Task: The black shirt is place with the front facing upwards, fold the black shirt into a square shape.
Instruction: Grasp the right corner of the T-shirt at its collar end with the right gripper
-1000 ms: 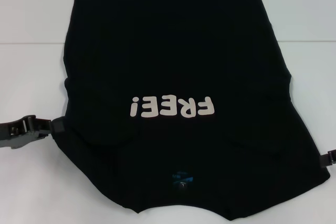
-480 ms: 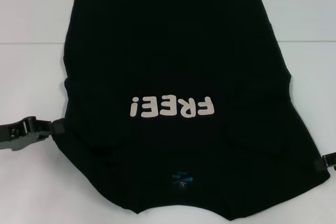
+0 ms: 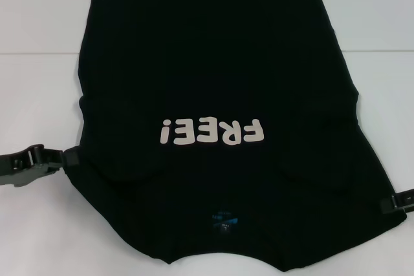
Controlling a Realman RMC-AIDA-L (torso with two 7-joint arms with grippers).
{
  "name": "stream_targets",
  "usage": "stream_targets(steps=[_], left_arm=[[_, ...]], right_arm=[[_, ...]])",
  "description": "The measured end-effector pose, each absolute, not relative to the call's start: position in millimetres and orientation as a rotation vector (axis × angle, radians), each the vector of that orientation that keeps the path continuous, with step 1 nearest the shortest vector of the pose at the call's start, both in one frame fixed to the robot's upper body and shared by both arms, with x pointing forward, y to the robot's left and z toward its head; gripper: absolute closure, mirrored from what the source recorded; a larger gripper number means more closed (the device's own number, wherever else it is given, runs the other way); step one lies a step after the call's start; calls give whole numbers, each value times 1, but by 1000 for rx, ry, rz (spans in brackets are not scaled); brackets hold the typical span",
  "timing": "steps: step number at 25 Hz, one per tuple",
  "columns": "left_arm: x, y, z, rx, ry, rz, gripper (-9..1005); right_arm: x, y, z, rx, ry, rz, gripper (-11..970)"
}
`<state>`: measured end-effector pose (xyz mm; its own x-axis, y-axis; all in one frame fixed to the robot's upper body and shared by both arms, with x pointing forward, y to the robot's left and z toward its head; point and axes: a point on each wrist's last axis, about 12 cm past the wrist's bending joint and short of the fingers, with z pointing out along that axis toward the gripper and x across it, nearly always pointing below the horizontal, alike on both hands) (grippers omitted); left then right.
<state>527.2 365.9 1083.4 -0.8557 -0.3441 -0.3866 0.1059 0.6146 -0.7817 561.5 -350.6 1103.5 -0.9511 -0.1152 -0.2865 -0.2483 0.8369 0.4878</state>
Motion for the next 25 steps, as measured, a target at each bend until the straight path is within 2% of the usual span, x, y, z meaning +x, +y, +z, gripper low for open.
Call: stream_targets(steps=[15,25], left_arm=[[526,364,1082,-190,2331,-1181,984],[527,364,1082,-191,2328,-1182,983]], right_arm=[[563,-346,1101,-312,2791,748,224],[567,-328,1100,-356,2779,791,225]])
